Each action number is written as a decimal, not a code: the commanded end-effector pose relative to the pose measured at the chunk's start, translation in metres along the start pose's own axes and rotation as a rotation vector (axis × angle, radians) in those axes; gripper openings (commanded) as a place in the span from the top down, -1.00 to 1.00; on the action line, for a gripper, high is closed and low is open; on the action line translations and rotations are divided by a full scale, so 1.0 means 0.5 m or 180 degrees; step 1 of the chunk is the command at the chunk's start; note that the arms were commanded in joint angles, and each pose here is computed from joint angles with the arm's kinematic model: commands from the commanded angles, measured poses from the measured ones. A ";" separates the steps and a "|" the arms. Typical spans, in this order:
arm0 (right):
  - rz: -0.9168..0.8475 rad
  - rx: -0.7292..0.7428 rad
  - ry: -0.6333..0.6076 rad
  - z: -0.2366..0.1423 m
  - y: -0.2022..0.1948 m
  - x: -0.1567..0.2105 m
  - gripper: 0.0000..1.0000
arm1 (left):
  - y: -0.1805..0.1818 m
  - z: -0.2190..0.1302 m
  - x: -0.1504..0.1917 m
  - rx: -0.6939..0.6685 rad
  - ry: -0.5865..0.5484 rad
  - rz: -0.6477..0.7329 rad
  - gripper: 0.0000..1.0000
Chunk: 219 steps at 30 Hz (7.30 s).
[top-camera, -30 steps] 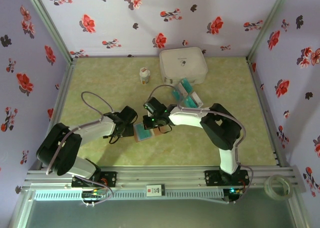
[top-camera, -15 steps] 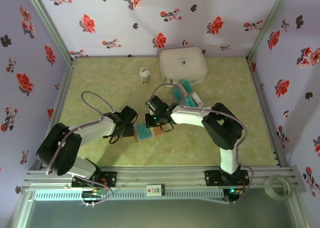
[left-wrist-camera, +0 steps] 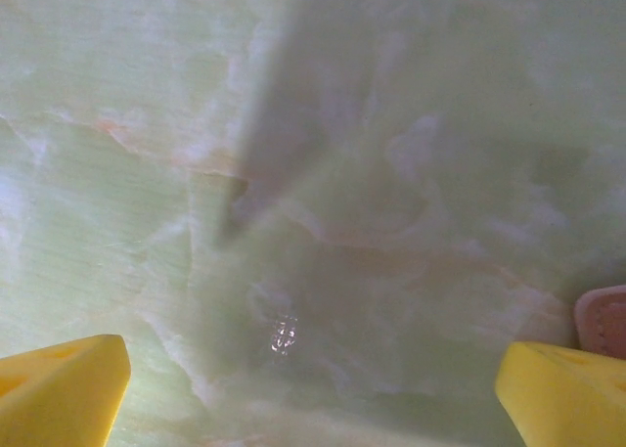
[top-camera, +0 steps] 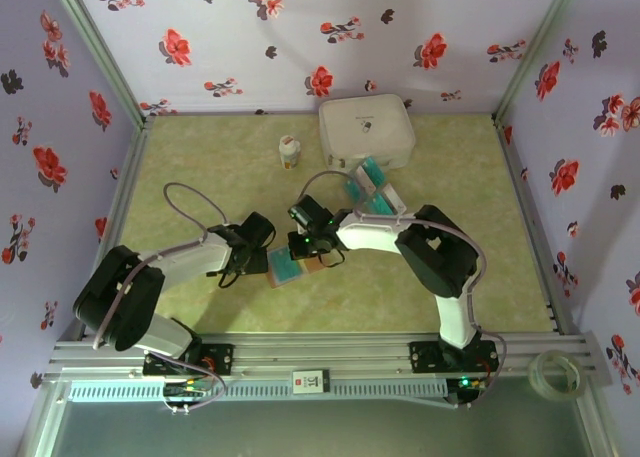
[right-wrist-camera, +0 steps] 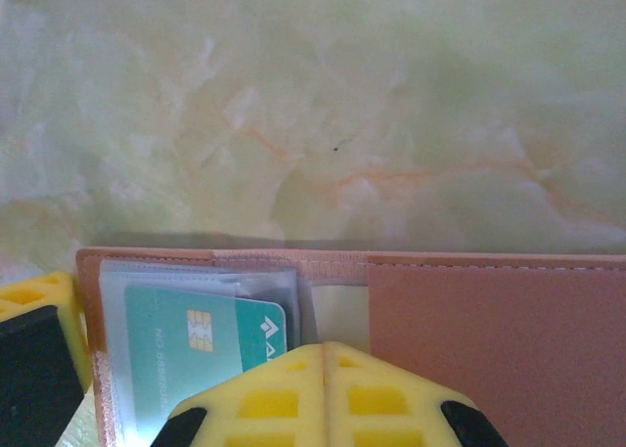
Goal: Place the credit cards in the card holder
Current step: Insert the credit card into the card slot, then rotate the card holder at the center of the table, then move the card holder to the center of the table, then close the card holder at the center of the table.
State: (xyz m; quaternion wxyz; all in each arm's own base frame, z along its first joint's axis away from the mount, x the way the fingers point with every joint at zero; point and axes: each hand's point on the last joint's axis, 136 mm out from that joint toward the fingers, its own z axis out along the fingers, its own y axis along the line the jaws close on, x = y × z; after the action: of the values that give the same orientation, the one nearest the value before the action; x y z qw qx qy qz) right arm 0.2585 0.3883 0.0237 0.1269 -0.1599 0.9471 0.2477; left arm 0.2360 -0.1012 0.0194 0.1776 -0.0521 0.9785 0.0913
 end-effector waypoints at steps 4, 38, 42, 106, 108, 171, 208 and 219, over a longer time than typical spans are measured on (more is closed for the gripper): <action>-0.0052 -0.0069 0.0099 0.018 0.025 0.010 1.00 | 0.000 0.031 0.019 -0.0055 0.0112 0.0053 -0.99; -0.0059 0.0005 -0.0308 -0.112 0.006 -0.035 0.39 | -0.005 0.020 0.011 -0.0007 0.0085 0.0066 -0.99; 0.0058 0.0160 -0.0425 -0.146 -0.048 -0.043 0.22 | -0.003 0.008 0.005 0.0017 0.0056 0.0070 -0.99; 0.0531 -0.0004 -0.0792 -0.245 -0.126 0.052 0.55 | -0.184 -0.136 -0.025 0.2304 -0.0382 -0.0096 -0.99; 0.0488 -0.0017 -0.0745 -0.229 -0.115 0.060 0.59 | -0.186 -0.133 -0.024 0.2303 -0.0380 -0.0094 -0.99; 0.0507 0.0249 -0.0344 -0.081 -0.146 0.138 0.85 | -0.222 -0.067 -0.011 0.2285 -0.0470 -0.0107 -0.99; 0.0523 0.0186 -0.0259 -0.053 -0.141 0.142 0.90 | -0.268 -0.235 -0.096 0.3085 -0.0862 -0.0435 -0.99; 0.0478 0.0177 -0.0284 -0.060 -0.133 0.129 0.90 | -0.306 -0.269 -0.104 0.3266 -0.0889 -0.0405 -0.99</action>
State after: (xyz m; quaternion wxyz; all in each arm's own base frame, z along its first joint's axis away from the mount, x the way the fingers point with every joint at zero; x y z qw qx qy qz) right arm 0.2276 0.3098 0.0195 0.1849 -0.0726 0.9436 0.2649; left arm 0.2558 -0.2590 0.1211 0.3090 -0.0091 0.8729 -0.3774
